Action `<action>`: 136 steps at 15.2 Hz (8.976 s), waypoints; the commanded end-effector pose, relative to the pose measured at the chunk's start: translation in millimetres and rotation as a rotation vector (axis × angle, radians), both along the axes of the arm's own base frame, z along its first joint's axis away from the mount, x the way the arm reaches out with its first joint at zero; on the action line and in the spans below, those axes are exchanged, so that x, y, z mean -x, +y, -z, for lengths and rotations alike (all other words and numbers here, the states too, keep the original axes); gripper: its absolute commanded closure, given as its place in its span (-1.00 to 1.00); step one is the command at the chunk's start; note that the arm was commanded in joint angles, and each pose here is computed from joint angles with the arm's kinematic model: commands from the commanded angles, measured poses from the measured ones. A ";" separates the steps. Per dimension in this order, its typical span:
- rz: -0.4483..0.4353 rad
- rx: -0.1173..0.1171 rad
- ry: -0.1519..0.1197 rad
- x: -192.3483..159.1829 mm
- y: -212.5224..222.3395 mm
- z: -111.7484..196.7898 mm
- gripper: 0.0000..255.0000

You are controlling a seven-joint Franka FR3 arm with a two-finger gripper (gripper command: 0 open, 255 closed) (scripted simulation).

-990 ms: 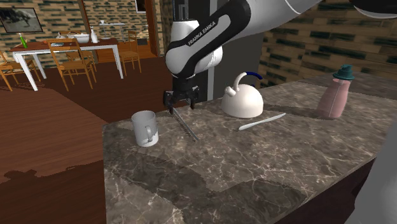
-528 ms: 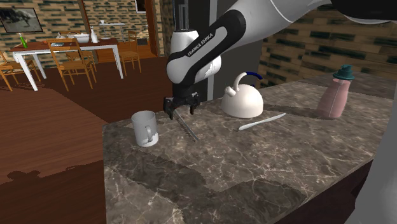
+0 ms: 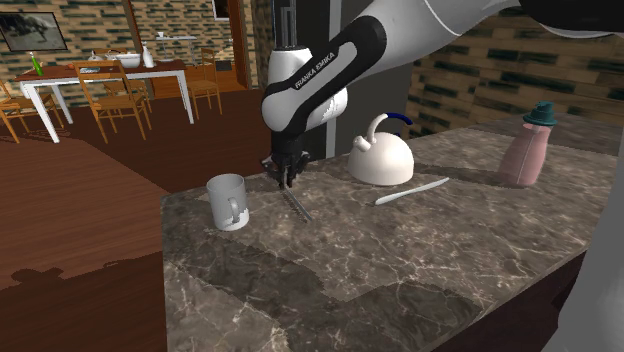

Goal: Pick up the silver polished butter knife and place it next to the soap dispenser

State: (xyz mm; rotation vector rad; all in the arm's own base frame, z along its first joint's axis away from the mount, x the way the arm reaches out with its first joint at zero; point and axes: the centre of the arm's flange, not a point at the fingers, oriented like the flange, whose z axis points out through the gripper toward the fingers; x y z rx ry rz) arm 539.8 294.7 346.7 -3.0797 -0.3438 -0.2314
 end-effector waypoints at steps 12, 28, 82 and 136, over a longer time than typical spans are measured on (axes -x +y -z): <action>0.000 0.000 0.000 0.0 0.0 -26.4 1.00; 0.000 0.000 0.000 0.0 0.0 -110.9 1.00; 0.000 0.000 0.000 68.5 -199.8 -308.4 1.00; 0.000 0.000 0.000 164.1 -478.7 -139.5 1.00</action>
